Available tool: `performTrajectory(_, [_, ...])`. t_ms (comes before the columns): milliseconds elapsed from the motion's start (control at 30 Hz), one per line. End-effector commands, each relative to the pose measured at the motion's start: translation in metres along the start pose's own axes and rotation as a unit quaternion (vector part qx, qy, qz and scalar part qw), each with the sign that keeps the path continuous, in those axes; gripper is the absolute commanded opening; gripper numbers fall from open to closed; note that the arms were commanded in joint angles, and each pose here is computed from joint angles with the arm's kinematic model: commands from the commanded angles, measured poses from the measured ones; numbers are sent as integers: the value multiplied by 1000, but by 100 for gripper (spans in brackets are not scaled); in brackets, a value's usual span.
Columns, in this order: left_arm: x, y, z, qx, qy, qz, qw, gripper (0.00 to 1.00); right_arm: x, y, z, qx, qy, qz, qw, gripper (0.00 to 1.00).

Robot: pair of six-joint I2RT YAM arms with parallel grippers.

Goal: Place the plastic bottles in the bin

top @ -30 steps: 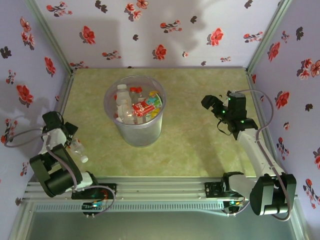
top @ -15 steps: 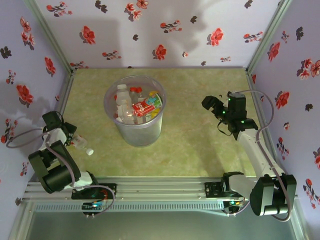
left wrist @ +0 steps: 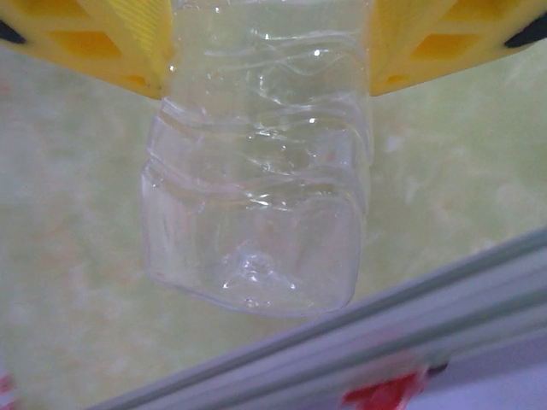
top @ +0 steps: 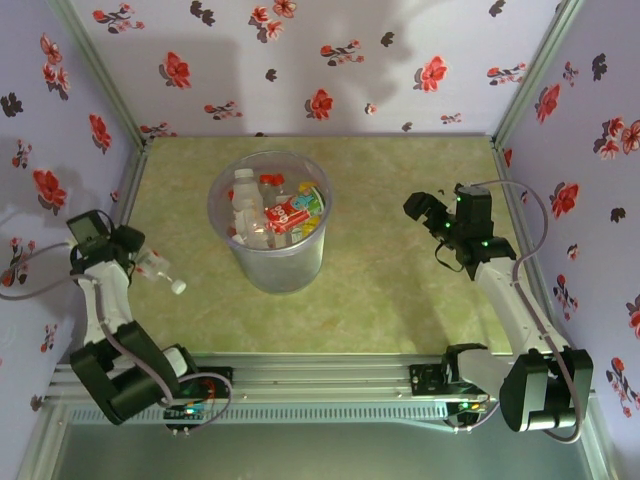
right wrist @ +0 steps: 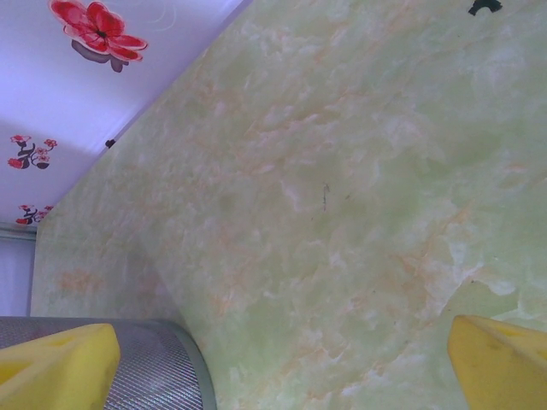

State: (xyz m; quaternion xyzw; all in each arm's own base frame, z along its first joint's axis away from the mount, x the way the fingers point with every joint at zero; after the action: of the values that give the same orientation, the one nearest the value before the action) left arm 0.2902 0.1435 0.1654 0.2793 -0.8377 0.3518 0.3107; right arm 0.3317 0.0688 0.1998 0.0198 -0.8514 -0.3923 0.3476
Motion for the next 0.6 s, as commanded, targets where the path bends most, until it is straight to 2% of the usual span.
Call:
performTrajectory(0, [40,-26,-21,0,-26,47,999,48,7,6,-8,6,-18,-8,1000,99])
performTrajectory(167, [90,-62,-44,-18,-70,99,992,45,8,5,-7,3,-19,-9,1000,99])
performTrajectory(367, [149,-118,-68,-56,-121,178,975,38,10,3,-6,0,-21,-9,1000,99])
performTrajectory(567, [182,-167,-64,-94,-117,244,958,36,18,2,-6,0,-31,-7,999,99])
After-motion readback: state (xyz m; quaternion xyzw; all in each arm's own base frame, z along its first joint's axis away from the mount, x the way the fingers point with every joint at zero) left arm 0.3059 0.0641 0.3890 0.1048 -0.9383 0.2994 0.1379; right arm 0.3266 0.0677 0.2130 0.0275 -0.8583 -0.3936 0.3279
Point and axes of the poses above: each hand's point on the last joint's axis, 136 mm out from that joint toward the fingers, its own x axis back along the fingers, its own y axis along the line the jaws close on, z = x × y, the point moved 1 cm from there along x, back along the fingers, and after that the axes turned 6 degrees about -x, right-handed, at the moved point
